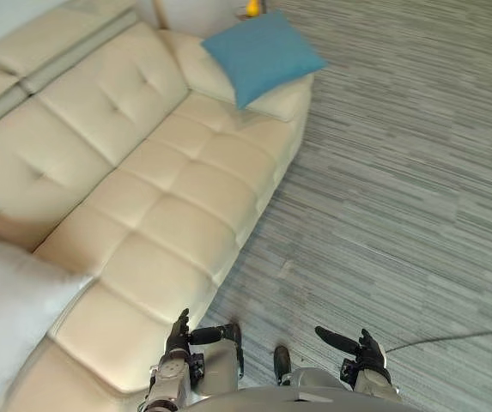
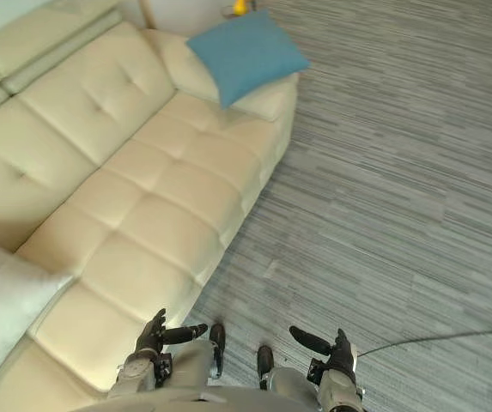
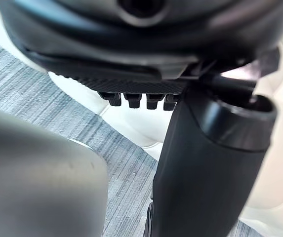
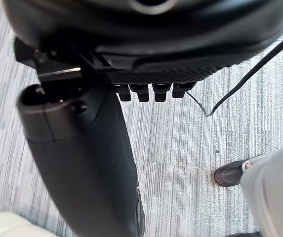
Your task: Pick up cushions and gather them together orderly.
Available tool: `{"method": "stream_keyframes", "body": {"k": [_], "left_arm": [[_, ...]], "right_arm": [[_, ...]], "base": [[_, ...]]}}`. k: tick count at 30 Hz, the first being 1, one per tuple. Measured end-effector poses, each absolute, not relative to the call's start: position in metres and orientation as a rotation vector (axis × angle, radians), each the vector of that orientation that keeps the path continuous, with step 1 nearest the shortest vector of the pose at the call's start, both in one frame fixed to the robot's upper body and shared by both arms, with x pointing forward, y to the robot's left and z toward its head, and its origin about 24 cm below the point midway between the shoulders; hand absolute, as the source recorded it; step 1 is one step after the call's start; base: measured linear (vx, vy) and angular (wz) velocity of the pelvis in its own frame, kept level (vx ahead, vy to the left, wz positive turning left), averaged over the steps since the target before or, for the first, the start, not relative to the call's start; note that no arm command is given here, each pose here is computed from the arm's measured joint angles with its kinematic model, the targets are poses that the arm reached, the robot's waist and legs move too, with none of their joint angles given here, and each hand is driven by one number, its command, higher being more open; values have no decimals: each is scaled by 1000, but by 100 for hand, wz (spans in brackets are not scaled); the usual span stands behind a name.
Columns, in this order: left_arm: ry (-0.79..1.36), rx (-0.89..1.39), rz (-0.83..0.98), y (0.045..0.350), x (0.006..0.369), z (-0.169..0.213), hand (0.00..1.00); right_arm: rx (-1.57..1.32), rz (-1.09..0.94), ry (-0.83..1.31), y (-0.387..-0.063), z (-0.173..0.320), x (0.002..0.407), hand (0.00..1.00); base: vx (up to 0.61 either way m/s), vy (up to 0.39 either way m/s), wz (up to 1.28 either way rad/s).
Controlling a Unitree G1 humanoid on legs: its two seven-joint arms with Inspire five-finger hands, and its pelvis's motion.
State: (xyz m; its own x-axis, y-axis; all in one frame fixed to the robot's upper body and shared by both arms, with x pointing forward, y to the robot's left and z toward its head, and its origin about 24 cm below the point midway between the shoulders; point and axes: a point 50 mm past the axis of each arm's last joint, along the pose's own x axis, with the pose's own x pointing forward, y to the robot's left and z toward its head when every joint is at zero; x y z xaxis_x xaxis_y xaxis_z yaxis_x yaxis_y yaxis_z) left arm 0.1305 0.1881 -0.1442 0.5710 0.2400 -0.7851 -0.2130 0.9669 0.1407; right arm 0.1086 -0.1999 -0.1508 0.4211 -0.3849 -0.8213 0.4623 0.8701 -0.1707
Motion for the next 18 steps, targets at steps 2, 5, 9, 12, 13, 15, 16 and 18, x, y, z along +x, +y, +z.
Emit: {"method": "stream_keyframes", "body": {"k": [2, 5, 9, 12, 13, 15, 16, 18], "left_arm": [[932, 60, 237, 186, 131, -144, 100], [926, 77, 204, 181, 136, -143, 100], [924, 79, 201, 179, 138, -143, 100], [934, 94, 148, 170, 146, -145, 100], [926, 90, 137, 166, 149, -144, 100], [930, 73, 134, 161, 149, -144, 100], [931, 58, 135, 157, 148, -145, 100], [901, 30, 139, 153, 153, -141, 100]], "right_arm": [[65, -526, 1001, -204, -150, 108, 100], [40, -506, 972, -205, -147, 115, 100], [33, -479, 953, -200, -145, 126, 100], [15, -477, 961, -204, -145, 132, 100], [23, -495, 961, -206, -145, 133, 100], [58, -534, 984, -207, -148, 125, 100], [55, -534, 993, -205, -149, 120, 100], [33, -513, 976, -205, -147, 123, 100]], "base": [[386, 83, -38], [462, -14, -7], [489, -184, -5], [521, -281, -9], [430, -290, -4], [328, -252, 32], [288, -248, 47], [266, -221, 12]]}}
